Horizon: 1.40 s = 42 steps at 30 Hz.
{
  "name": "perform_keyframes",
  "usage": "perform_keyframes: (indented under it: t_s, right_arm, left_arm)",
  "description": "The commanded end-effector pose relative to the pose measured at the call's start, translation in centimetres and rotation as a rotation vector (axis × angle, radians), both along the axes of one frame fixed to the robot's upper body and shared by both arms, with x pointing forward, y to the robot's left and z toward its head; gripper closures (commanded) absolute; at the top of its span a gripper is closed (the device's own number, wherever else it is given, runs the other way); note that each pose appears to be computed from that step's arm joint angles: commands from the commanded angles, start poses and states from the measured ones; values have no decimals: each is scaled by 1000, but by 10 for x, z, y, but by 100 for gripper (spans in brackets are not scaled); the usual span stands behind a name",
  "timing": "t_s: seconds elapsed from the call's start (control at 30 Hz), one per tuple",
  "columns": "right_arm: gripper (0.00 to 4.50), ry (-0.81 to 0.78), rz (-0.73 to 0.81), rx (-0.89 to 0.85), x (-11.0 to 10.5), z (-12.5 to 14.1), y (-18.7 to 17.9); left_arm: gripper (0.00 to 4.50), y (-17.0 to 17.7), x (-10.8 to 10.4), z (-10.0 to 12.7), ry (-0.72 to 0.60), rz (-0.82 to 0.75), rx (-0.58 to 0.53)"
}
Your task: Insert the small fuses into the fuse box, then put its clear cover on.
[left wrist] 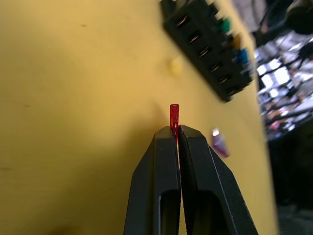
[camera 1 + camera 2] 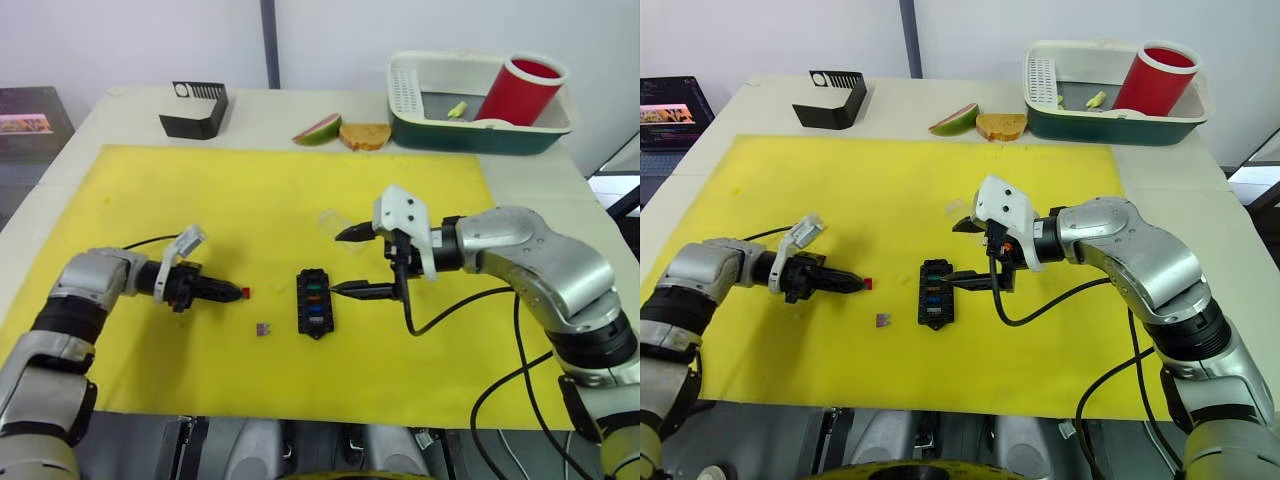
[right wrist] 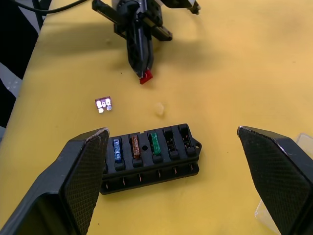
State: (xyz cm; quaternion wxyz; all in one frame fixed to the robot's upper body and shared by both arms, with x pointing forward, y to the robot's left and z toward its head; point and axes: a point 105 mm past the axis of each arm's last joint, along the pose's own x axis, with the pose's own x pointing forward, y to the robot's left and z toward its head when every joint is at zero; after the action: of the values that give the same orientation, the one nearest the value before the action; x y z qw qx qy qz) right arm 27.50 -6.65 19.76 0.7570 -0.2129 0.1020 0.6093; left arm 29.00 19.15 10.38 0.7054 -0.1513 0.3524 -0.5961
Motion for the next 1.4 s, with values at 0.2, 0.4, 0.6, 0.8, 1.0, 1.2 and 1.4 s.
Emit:
perform_keyframes:
  t_s: [0.2, 0.4, 0.6, 0.8, 1.0, 1.2, 1.4]
  right_arm:
    - [0, -32, 30, 3, -7, 3, 8]
    - [0, -32, 39, 3, -7, 2, 10]
    - [0, -29, 41, -1, -7, 2, 11]
    - [0, -27, 38, -2, -7, 1, 10]
    - [0, -25, 34, -5, -7, 1, 10]
    - [0, -30, 31, -7, -6, 1, 9]
    - [0, -33, 31, -8, -5, 1, 10]
  left_arm:
    - [445, 3, -20, 4, 122, 178, -76]
    - [445, 2, -32, -7, 132, 207, -40]
    - [445, 4, -32, -15, 127, 222, -3]
    - [351, 6, -35, -16, 86, 188, 48]
    - [316, 27, -35, -6, -16, 86, 146]
    - [316, 33, -21, 7, -85, 9, 163]
    - [316, 18, -8, 14, -95, -54, 117]
